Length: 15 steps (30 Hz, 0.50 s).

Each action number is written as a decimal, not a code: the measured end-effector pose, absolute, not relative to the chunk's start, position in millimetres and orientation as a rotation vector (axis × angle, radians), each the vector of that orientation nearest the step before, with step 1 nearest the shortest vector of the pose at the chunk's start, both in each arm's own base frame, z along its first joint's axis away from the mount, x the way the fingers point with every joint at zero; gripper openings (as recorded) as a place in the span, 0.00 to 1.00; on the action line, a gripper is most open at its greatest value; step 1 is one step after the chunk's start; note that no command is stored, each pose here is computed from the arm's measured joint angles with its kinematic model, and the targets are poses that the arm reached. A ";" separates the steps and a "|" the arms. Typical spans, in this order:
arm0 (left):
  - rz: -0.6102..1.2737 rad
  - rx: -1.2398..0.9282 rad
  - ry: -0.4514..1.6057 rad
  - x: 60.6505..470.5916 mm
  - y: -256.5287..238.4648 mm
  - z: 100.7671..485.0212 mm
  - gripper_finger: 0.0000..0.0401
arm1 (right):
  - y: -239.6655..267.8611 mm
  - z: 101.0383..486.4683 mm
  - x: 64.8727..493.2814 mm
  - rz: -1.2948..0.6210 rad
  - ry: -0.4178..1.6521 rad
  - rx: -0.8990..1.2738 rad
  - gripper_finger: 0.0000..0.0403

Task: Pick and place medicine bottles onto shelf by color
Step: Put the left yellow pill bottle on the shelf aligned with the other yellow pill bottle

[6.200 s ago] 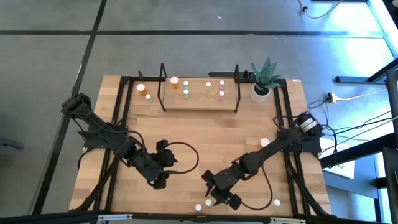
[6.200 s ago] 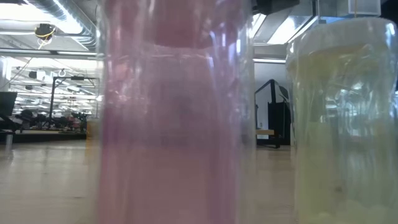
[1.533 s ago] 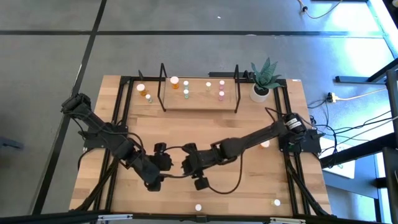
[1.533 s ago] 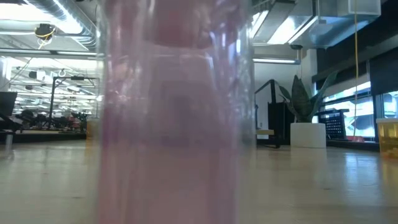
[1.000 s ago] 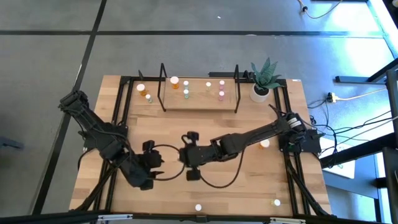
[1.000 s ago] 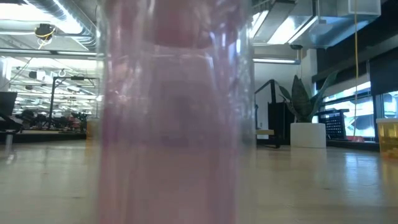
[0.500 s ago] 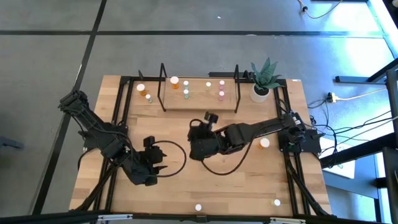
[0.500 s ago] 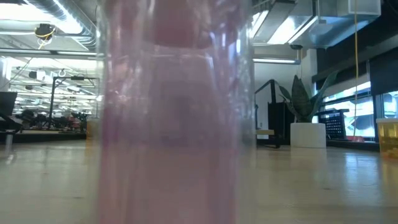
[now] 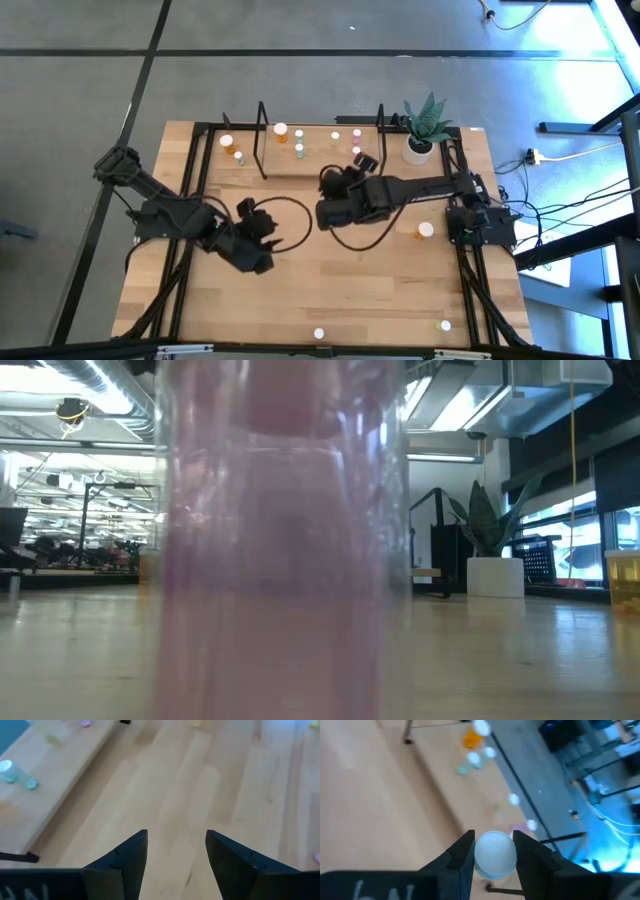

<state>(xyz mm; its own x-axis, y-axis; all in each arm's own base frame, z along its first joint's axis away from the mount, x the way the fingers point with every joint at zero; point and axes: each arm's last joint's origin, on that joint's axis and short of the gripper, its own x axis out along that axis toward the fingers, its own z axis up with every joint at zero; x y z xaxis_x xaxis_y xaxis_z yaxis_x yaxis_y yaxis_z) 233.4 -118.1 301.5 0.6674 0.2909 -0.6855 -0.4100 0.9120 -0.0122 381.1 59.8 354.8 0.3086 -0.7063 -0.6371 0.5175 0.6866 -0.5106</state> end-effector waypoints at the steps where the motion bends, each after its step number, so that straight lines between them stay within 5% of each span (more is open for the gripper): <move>1: 0.407 -0.174 0.741 234.5 -115.8 301.5 0.48 | 57.1 359.0 376.2 -0.832 0.963 -0.242 0.30; 15: 0.586 -0.171 0.686 245.6 -85.3 302.5 0.48 | 17.1 398.4 298.1 -0.952 0.809 -0.144 0.30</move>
